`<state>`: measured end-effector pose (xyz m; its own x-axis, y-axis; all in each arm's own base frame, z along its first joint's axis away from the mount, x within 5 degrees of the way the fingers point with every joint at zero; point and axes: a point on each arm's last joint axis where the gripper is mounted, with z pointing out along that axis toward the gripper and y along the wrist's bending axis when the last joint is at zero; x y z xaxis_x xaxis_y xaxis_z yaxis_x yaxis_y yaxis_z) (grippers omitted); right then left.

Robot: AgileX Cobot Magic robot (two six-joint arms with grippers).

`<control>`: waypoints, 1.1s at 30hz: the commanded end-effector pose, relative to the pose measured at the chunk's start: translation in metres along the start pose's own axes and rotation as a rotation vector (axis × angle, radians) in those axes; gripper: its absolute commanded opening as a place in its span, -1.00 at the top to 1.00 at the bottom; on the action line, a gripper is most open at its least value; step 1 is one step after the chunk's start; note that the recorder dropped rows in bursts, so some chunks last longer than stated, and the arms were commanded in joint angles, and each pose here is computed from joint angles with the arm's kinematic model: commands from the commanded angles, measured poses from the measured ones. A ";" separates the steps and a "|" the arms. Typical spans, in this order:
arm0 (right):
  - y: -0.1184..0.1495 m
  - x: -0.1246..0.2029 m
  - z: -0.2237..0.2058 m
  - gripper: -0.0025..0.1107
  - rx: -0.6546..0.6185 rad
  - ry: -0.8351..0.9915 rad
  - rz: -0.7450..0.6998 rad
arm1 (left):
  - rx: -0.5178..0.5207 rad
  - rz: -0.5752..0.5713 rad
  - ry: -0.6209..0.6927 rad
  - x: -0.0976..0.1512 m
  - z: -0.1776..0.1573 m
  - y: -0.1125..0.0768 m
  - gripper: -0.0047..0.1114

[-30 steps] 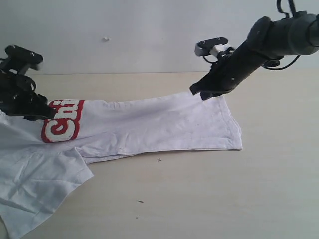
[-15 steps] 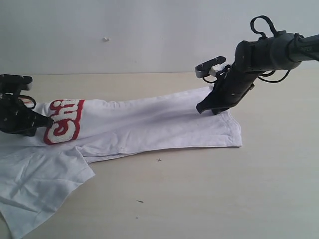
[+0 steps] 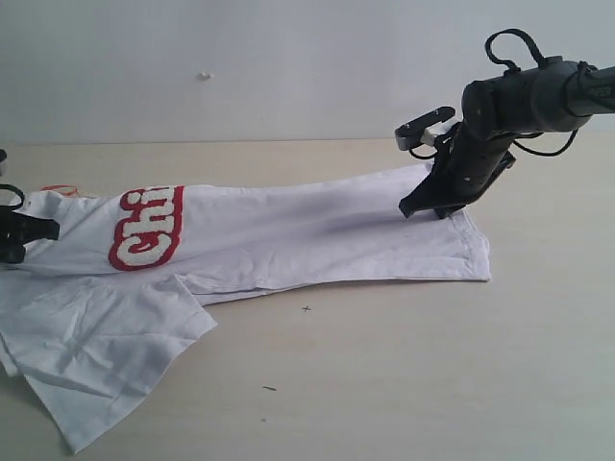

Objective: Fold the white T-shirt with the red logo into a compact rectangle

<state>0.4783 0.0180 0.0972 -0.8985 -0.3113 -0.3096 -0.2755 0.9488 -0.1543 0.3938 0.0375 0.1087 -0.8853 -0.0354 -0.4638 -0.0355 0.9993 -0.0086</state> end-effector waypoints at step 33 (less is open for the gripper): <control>-0.004 0.018 0.016 0.96 0.000 0.120 -0.040 | 0.130 0.297 -0.196 -0.061 0.041 -0.127 0.92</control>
<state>0.4784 0.0151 0.0972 -0.8941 -0.3280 -0.3049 -0.2887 0.9427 -0.1674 0.4700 -0.0876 0.1012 -0.7362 0.2625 -0.6237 0.2921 0.9547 0.0569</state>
